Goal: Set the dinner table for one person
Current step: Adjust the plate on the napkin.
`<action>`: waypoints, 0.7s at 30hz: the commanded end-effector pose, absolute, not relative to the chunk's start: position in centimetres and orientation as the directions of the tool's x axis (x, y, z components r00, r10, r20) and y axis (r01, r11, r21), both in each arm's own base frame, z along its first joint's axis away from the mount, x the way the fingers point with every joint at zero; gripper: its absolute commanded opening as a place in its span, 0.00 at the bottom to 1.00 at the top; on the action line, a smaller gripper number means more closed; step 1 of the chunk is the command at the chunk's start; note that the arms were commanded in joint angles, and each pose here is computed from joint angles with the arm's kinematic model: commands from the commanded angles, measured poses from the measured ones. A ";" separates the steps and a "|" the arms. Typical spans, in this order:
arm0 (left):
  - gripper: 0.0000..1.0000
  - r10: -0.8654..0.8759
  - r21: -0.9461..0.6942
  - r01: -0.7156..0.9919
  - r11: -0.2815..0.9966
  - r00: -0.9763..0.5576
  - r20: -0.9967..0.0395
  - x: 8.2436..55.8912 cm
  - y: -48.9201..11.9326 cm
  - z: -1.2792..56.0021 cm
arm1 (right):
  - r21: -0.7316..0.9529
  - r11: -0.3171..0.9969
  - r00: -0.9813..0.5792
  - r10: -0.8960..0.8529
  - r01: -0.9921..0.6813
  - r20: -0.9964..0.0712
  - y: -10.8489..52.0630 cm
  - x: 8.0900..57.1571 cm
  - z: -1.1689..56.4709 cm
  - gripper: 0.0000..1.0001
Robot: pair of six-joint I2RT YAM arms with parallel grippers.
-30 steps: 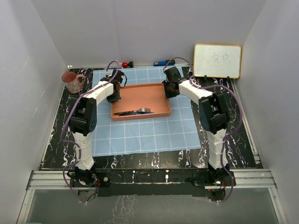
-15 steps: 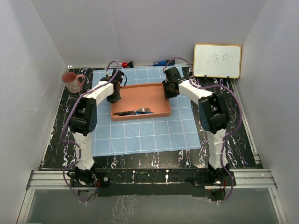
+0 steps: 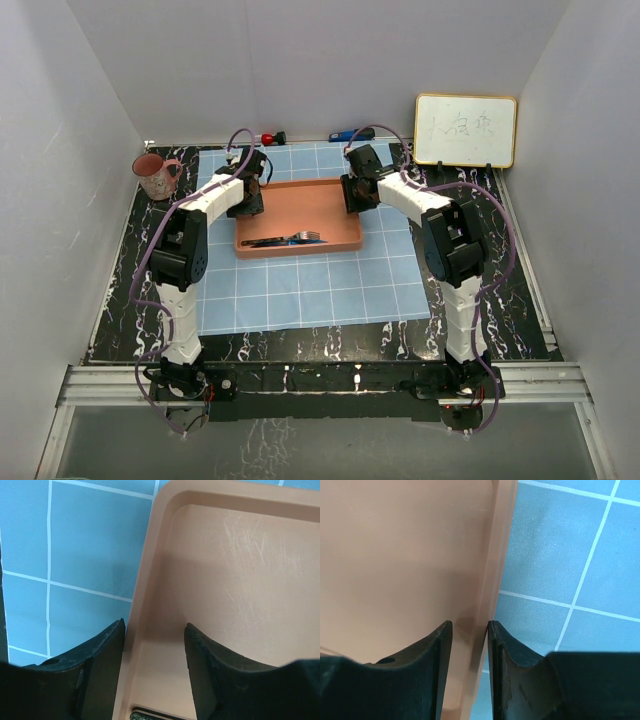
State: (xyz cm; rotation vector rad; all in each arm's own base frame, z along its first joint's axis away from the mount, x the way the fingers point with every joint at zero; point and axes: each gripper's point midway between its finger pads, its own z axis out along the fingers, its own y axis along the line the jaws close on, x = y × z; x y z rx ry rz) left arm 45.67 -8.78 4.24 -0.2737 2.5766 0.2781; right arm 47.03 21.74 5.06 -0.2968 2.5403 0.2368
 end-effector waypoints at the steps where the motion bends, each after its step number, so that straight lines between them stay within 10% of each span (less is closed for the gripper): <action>1: 0.49 -0.172 0.034 -0.235 0.971 -0.794 -0.583 46.4 -10.9 7.3 | 0.170 0.931 -0.764 -0.151 -0.324 -0.627 25.6 48.0 7.9 0.32; 21: 0.51 -0.190 0.009 -0.241 0.971 -0.787 -0.588 45.2 -10.8 8.4 | 0.099 0.946 -0.712 -0.160 -0.308 -0.684 25.3 50.7 10.2 0.40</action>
